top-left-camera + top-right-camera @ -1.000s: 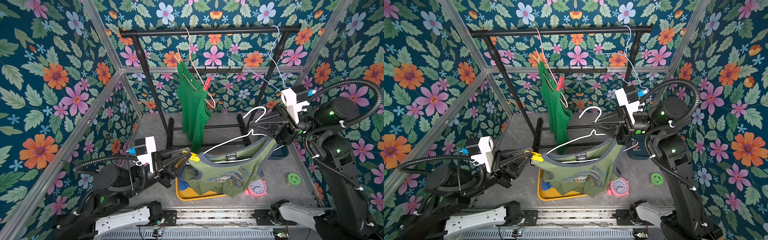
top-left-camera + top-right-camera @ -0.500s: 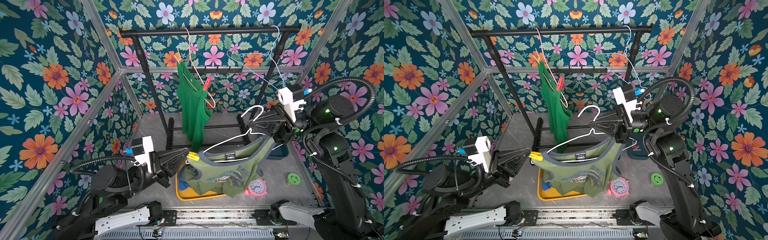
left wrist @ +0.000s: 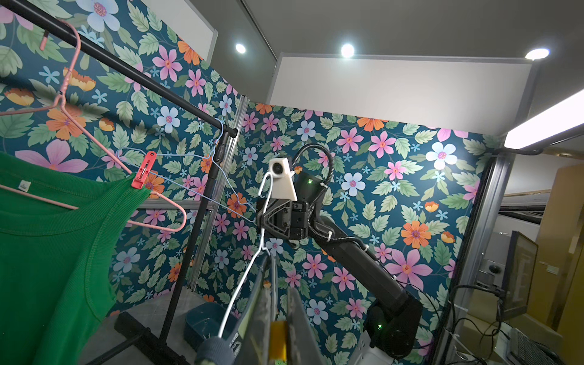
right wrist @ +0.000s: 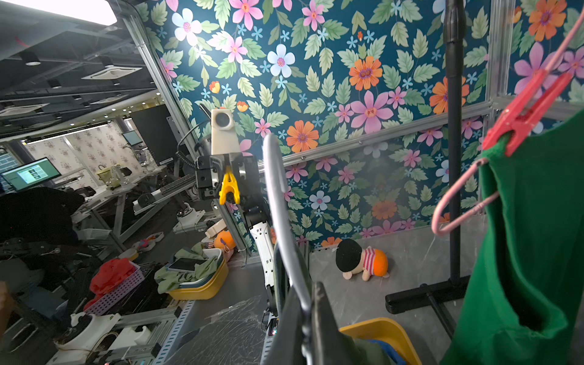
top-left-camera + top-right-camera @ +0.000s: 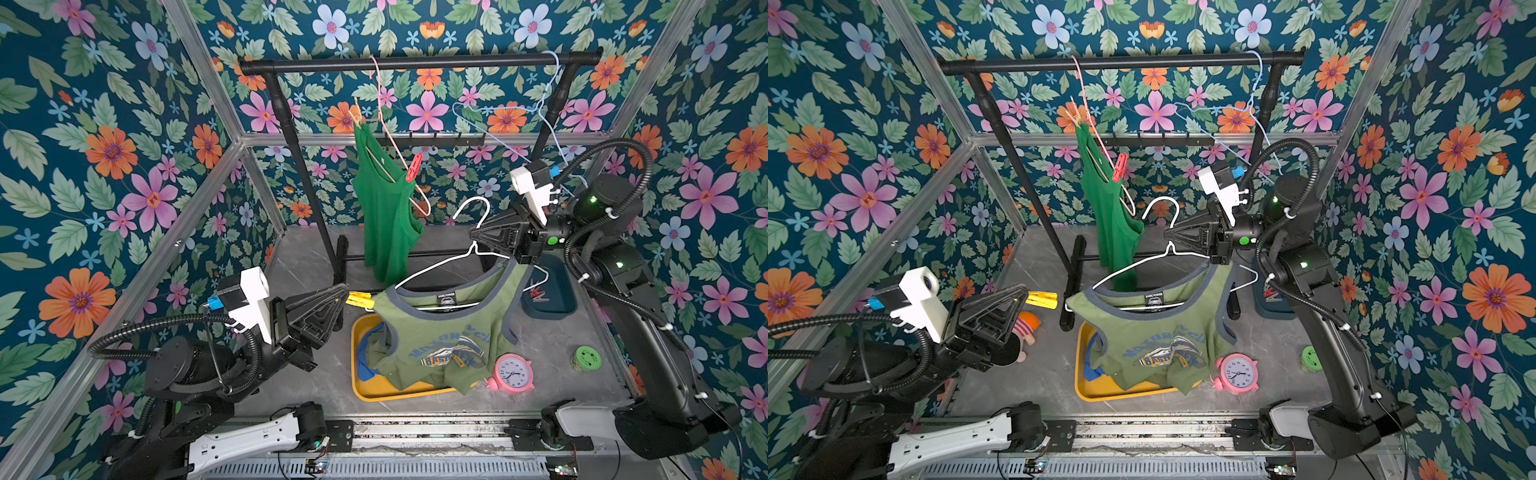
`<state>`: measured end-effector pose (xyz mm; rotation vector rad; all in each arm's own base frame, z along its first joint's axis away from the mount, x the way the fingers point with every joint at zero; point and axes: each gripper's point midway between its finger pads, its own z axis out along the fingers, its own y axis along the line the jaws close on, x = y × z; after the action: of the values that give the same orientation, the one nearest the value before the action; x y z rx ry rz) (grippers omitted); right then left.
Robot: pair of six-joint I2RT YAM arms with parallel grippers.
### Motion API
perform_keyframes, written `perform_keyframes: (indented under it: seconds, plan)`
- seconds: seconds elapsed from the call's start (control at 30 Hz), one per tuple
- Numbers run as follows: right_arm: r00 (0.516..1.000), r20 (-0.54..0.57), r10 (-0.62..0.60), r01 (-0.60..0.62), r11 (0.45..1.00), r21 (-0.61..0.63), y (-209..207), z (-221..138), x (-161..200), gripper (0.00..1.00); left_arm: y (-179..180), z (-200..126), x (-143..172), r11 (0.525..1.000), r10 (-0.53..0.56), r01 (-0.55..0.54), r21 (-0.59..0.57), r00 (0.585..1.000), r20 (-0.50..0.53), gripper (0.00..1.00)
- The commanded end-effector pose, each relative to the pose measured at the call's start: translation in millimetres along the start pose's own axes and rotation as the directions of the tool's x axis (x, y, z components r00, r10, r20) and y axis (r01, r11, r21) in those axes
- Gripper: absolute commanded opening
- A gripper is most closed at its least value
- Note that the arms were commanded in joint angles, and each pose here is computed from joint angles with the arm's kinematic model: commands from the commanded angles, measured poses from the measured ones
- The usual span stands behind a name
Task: Remove the clothespins securing tank tops to the hanger
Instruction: Remove the clothespin from the hanger, then place the hanger in the basket.
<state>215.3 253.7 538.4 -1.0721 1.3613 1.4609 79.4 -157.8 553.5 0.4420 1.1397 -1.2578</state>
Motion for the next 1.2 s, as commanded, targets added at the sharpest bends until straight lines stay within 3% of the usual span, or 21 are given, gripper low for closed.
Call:
perform_keyframes:
  seconds: [0.0,0.3,0.47,0.77,1.03,1.17]
  plan:
    - [1.000,-0.003,0.019,-0.019,0.998,-0.059,-6,4,4,0.00,-3,2,-2,1.000,0.016,-0.016,0.012,1.000,-0.008,0.00]
    - [0.980,-0.072,0.187,-0.194,0.975,-0.113,-30,30,70,0.00,-8,8,-6,0.999,0.034,-0.034,0.024,0.999,-0.016,0.00]
    - [0.950,-0.125,0.285,-0.291,0.956,-0.031,-59,51,123,0.00,-10,13,-5,0.999,0.043,-0.042,0.027,0.999,-0.031,0.00]
    - [0.902,-0.163,0.400,-0.389,0.916,0.098,-120,85,186,0.00,-10,26,8,0.998,0.055,-0.053,0.028,0.995,-0.077,0.00]
    - [0.875,-0.195,0.443,-0.421,0.895,0.147,-138,113,228,0.00,-14,28,9,0.998,0.056,-0.053,0.045,0.995,-0.085,0.00]
    - [0.822,-0.247,0.514,-0.467,0.855,0.225,-155,122,274,0.00,-16,31,12,0.997,0.057,-0.052,0.058,0.994,-0.095,0.00]
